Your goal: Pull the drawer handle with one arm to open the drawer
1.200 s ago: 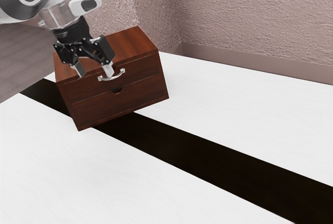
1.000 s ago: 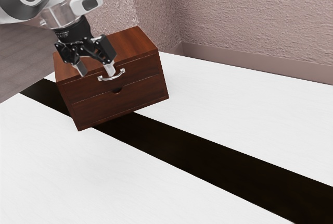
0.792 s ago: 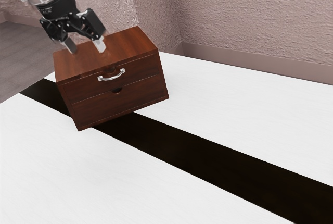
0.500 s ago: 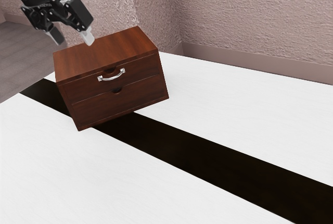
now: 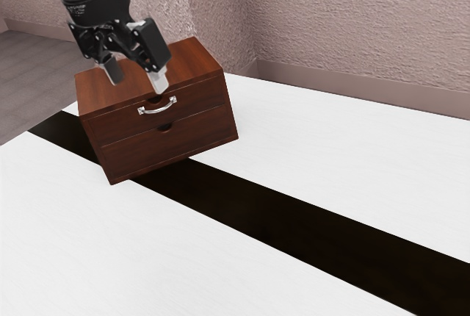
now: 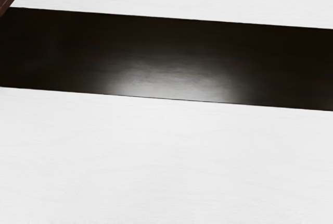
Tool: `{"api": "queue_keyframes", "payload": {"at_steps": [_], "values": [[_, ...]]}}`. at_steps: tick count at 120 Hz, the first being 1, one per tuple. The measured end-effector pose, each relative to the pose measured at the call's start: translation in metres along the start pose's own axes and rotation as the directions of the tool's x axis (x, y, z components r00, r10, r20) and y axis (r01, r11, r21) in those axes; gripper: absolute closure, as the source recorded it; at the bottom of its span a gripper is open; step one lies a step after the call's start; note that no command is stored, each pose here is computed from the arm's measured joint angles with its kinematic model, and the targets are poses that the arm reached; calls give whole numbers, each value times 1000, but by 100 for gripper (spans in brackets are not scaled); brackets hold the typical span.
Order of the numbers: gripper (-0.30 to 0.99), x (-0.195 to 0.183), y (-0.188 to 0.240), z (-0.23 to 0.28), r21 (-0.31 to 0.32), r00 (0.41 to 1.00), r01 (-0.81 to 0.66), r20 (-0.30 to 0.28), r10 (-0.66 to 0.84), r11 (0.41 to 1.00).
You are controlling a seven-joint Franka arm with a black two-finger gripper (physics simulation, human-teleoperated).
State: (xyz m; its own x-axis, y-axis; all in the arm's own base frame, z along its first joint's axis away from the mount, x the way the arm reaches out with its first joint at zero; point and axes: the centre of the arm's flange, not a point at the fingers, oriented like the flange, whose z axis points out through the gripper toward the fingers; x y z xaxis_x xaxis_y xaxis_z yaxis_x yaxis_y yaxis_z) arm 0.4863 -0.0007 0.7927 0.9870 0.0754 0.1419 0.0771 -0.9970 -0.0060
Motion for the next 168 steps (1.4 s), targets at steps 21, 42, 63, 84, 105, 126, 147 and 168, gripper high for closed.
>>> {"api": "queue_keyframes", "payload": {"at_steps": [21,42,63,84,105,126,147,168], "values": [[0,17,2,21,-9,1000,-1,19,1,1000],[0,24,8,53,-42,998,-5,68,8,999],[0,-8,34,114,-104,996,-9,87,18,995],[0,-59,59,123,-96,995,-43,87,52,994],[0,-66,58,120,-29,994,-104,31,105,994],[0,-39,30,117,75,964,-245,-82,251,967],[0,-4,-33,122,237,927,-339,-80,366,911],[0,12,-62,131,307,892,-421,-32,452,853]]}}
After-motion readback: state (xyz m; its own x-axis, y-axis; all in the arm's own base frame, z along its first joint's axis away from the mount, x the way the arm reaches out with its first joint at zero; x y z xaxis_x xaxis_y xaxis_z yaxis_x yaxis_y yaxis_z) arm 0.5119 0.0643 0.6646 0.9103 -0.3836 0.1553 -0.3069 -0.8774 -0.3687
